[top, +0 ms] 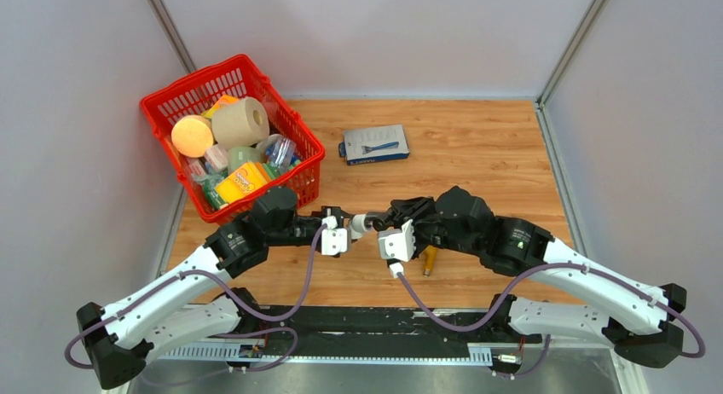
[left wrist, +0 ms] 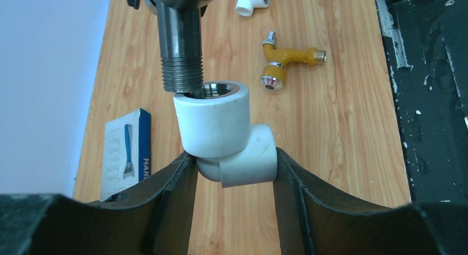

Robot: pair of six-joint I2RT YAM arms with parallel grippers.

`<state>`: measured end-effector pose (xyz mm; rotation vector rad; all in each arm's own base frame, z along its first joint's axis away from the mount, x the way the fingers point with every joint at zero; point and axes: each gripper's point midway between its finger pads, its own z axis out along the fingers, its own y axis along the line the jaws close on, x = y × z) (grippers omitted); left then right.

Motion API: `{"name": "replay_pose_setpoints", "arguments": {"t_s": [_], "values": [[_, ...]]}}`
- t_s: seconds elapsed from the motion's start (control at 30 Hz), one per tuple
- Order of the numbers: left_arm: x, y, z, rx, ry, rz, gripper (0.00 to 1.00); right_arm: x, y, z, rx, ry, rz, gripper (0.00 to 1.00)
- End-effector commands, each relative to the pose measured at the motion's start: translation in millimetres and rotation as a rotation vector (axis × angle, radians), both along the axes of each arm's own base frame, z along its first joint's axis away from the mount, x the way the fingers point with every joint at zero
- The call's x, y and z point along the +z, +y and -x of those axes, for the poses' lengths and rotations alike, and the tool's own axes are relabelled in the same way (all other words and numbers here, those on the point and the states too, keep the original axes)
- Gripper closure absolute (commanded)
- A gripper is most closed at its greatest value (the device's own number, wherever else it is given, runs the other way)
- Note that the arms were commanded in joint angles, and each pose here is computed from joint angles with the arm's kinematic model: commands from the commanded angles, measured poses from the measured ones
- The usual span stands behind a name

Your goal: Install the water faucets

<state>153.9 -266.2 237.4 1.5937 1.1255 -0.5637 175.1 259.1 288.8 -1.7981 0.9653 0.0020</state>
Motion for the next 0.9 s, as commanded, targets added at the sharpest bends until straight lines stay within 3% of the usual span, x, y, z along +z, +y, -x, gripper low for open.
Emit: {"name": "replay_pose_setpoints", "arguments": {"t_s": [0.0,0.87], "values": [[17,-9,6,-0.047,-0.009,0.051,1.00,42,4,-3,0.017,-0.107,-0.081,1.00],[28,-17,20,-0.106,0.075,0.094,1.00,13,-5,11,0.068,-0.089,-0.023,1.00]]}}
